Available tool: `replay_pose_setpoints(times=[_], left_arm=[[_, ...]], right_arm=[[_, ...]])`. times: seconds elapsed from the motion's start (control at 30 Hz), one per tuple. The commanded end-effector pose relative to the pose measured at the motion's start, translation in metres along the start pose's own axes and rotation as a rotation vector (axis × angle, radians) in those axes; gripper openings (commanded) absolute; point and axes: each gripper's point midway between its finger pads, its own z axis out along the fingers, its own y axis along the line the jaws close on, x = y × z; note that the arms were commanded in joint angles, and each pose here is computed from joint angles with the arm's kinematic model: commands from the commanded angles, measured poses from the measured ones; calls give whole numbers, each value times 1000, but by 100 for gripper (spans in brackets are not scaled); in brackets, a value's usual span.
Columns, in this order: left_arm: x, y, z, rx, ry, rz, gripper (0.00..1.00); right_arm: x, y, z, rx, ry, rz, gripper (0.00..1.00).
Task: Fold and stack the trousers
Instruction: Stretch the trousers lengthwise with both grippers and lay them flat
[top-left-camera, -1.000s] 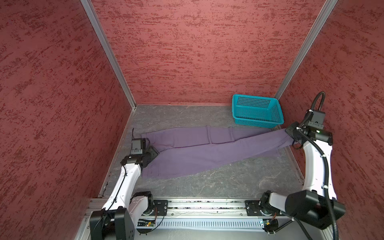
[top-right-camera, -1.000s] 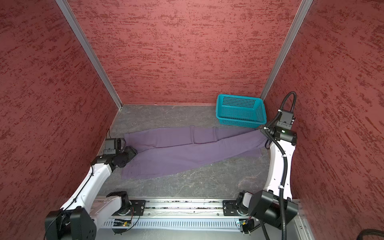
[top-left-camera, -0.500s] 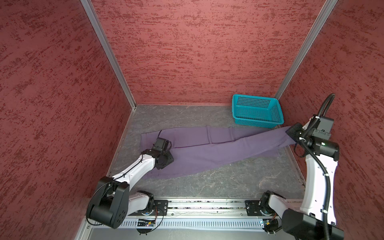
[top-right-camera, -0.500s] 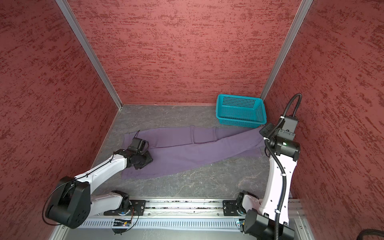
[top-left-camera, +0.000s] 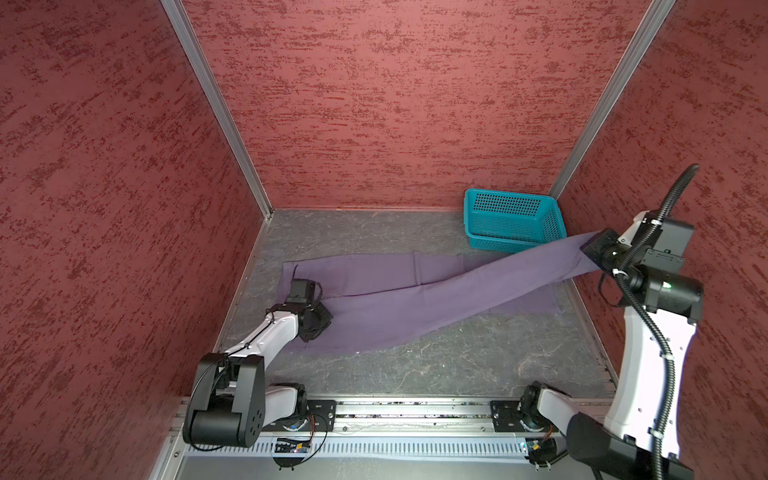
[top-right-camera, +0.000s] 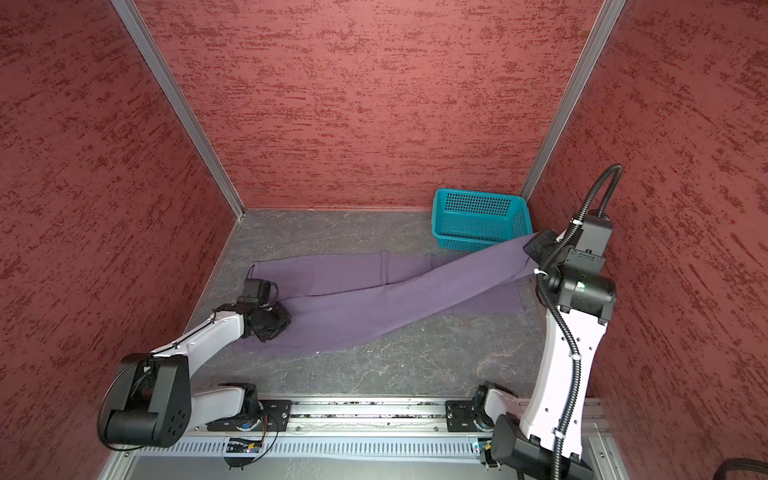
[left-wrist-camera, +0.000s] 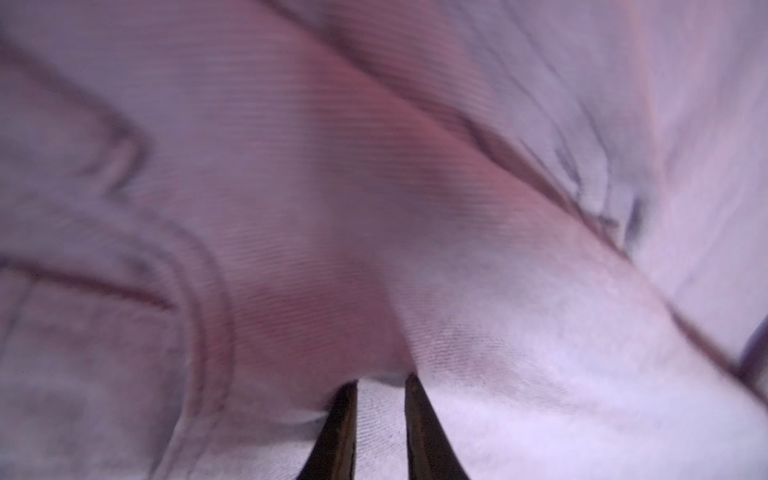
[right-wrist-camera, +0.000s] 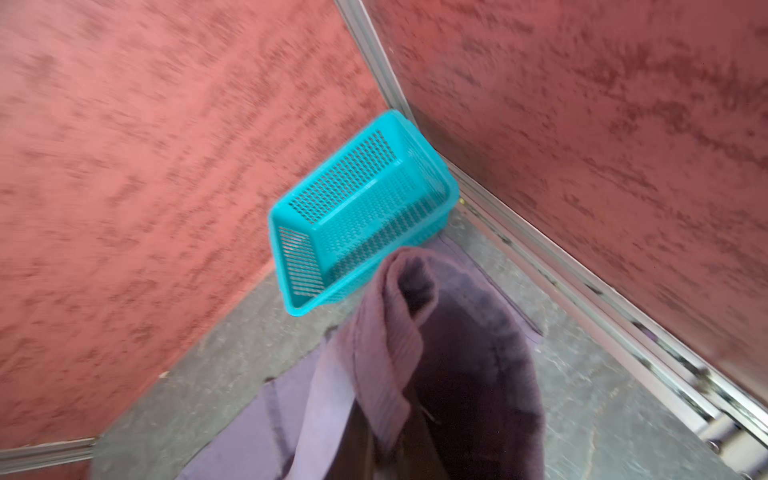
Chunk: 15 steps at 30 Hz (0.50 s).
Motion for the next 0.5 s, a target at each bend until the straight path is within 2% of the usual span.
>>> replay_pose_setpoints(times=[0.0, 0.2, 0.33, 0.4, 0.43, 0.47], left_arm=[[6, 27, 8, -42, 49, -45, 23], [-12, 36, 9, -17, 61, -144, 22], [-33, 50, -2, 2, 30, -201, 21], [-44, 62, -9, -1, 1, -241, 21], [-47, 68, -13, -6, -13, -265, 19], [-50, 75, -17, -12, -39, -294, 17]], right_arm=[[-16, 24, -35, -96, -64, 29, 0], [-1, 29, -54, -144, -30, 57, 0], [39, -1, -37, -70, 39, 65, 0], [72, -24, -20, -10, 110, 74, 0], [87, -34, -13, 15, 141, 74, 2], [101, -48, -7, 57, 166, 72, 15]])
